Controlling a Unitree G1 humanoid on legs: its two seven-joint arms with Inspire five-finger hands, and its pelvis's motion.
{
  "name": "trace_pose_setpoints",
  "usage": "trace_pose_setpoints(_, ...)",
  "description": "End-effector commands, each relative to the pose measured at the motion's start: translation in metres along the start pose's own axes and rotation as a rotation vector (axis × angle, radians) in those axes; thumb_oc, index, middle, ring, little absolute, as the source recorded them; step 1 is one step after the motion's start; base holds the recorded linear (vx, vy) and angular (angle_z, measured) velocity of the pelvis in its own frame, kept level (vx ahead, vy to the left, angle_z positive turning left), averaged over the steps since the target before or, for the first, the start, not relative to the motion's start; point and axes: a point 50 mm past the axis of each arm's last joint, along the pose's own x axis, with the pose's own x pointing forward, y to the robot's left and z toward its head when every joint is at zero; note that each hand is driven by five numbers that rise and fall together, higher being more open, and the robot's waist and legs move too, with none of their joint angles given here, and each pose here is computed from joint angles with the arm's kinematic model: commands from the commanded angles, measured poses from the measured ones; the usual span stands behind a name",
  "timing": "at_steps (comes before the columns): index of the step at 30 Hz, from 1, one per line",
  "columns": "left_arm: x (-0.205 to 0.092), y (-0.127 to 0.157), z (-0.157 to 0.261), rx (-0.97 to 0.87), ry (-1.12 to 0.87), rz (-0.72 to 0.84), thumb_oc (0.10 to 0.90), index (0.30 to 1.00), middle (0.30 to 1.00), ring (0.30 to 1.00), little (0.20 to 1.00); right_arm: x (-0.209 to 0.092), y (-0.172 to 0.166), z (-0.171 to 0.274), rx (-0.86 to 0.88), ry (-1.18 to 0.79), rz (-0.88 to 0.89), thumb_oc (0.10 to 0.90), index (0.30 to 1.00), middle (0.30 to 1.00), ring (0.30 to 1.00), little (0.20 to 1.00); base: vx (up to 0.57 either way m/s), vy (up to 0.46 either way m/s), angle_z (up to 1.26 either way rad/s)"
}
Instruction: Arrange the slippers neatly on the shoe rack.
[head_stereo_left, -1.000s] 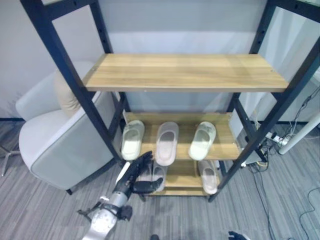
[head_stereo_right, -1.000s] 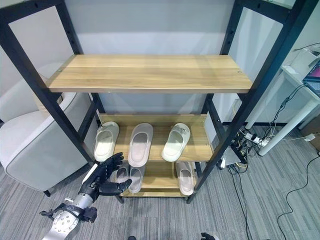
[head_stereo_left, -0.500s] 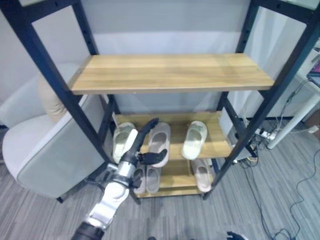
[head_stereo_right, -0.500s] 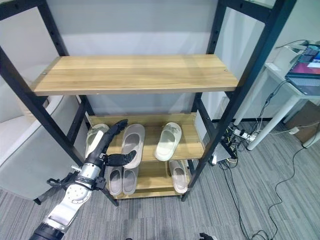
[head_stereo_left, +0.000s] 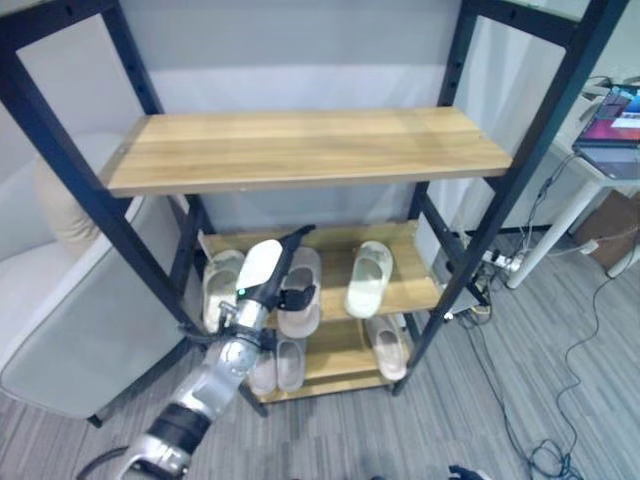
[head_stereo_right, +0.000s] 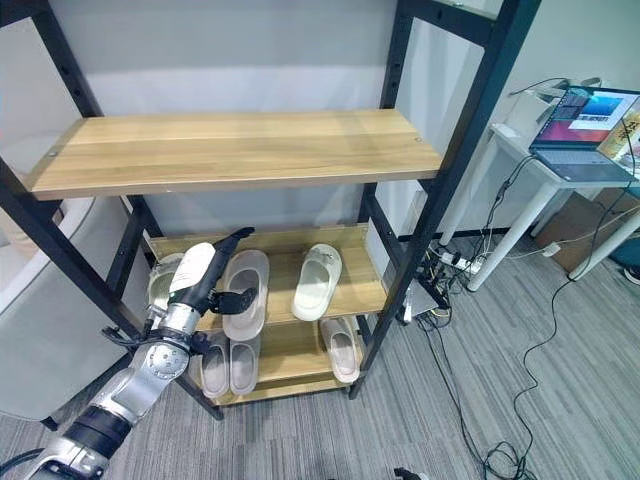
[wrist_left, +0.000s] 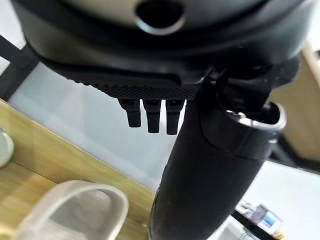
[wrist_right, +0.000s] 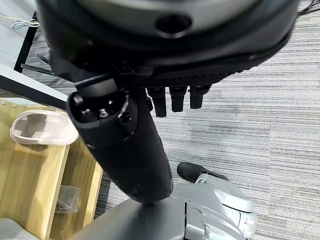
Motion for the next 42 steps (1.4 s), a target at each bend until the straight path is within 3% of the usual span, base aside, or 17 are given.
trace_pose_setpoints(1,0.054,0.061,0.034,0.153,-0.18,0.232,0.8,0.9,0.9,0.9,0.9,0.002,-0.004,0.021,-0.094,-0.102,0.016,0.8,0.9,0.9,0.9,0.9,0.0,0.01,-0.11)
trace_pose_setpoints(22,0.095,0.088,0.012,0.379,-0.011,0.201,0.8,0.9,0.9,0.9,0.9,0.003,-0.024,0.036,-0.087,-0.164,-0.035,0.8,0.9,0.9,0.9,0.9,-0.02,0.003,-0.07)
trace_pose_setpoints(37,0.099,0.121,-0.011,0.556,0.108,0.186,0.8,0.9,0.9,0.9,0.9,0.001,-0.028,0.033,-0.072,-0.167,-0.042,0.8,0.9,0.9,0.9,0.9,-0.01,-0.003,-0.13)
trace_pose_setpoints(38,0.099,0.121,-0.011,0.556,0.108,0.186,0.494,0.441,0.441,0.441,0.441,0.001,-0.028,0.033,-0.072,-0.167,-0.042,0.8,0.9,0.9,0.9,0.9,0.0,0.0,0.0)
trace_pose_setpoints(39,0.099,0.121,-0.012,0.543,0.114,0.185,0.4,0.3,0.3,0.3,0.3,0.001,-0.027,0.033,-0.071,-0.168,-0.041,0.8,0.9,0.9,0.9,0.9,0.0,0.0,0.0)
trace_pose_setpoints(42,0.096,0.118,-0.015,0.506,0.12,0.179,0.4,0.3,0.3,0.3,0.3,0.001,-0.027,0.035,-0.068,-0.177,-0.039,0.8,0.9,0.9,0.9,0.9,0.0,0.0,0.0)
